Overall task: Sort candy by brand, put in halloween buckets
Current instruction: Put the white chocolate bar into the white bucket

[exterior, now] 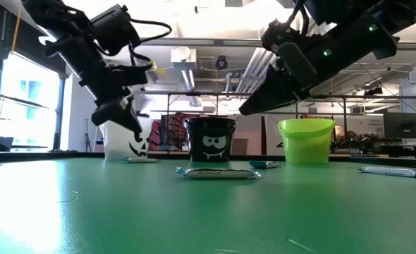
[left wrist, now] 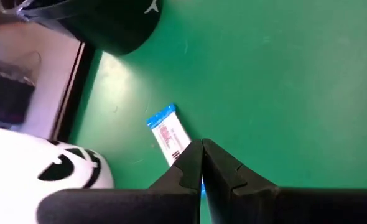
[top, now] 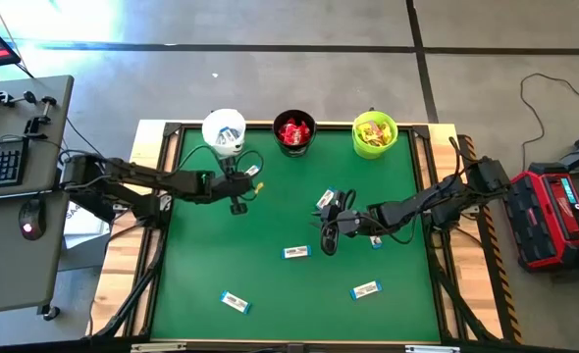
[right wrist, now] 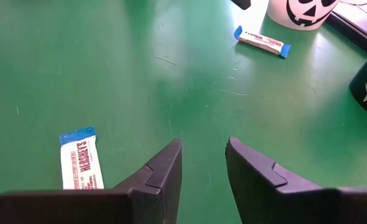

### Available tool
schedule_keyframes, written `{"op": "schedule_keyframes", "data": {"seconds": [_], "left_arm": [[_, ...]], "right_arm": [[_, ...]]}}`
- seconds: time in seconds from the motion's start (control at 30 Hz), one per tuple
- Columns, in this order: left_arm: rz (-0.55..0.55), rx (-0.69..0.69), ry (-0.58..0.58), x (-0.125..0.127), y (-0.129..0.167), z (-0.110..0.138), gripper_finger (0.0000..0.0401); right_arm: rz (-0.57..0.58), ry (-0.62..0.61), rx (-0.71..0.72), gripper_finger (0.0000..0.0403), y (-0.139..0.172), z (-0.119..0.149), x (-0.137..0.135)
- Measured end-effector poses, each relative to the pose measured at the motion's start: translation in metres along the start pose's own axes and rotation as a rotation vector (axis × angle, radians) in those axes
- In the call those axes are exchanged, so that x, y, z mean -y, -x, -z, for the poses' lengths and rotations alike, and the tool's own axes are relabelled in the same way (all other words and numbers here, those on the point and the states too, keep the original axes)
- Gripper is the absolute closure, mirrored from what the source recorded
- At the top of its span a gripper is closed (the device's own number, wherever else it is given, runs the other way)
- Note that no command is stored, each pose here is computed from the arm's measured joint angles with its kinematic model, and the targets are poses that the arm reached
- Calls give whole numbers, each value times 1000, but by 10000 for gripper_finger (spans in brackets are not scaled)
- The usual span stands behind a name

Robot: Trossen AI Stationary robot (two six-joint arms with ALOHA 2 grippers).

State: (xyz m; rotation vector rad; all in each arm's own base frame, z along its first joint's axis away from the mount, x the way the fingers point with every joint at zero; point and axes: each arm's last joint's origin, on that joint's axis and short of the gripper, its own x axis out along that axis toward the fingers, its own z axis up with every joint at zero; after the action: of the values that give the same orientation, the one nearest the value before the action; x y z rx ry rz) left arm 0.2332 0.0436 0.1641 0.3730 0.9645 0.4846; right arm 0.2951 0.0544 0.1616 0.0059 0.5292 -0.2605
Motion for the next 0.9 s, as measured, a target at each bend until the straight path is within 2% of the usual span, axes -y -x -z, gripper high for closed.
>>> {"op": "schedule_keyframes", "data": {"seconds": [0.17, 0.4, 0.6, 0.7, 0.9], "left_arm": [[-20, -16, -119, -3, -2, 1, 392], [-50, -43, -250, -3, -2, 3, 333], [45, -86, -399, 5, -11, 9, 287], [53, -140, -490, 12, -22, 14, 279], [-33, -276, -618, 21, -41, 24, 277]], "right_arm": [[0, 0, 0, 288, 0, 0, 0], [0, 0, 0, 288, 0, 0, 0], [1, 0, -1, 288, 0, 0, 0], [1, 1, -3, 288, 0, 1, 0], [1, 1, -3, 288, 0, 1, 0]]}}
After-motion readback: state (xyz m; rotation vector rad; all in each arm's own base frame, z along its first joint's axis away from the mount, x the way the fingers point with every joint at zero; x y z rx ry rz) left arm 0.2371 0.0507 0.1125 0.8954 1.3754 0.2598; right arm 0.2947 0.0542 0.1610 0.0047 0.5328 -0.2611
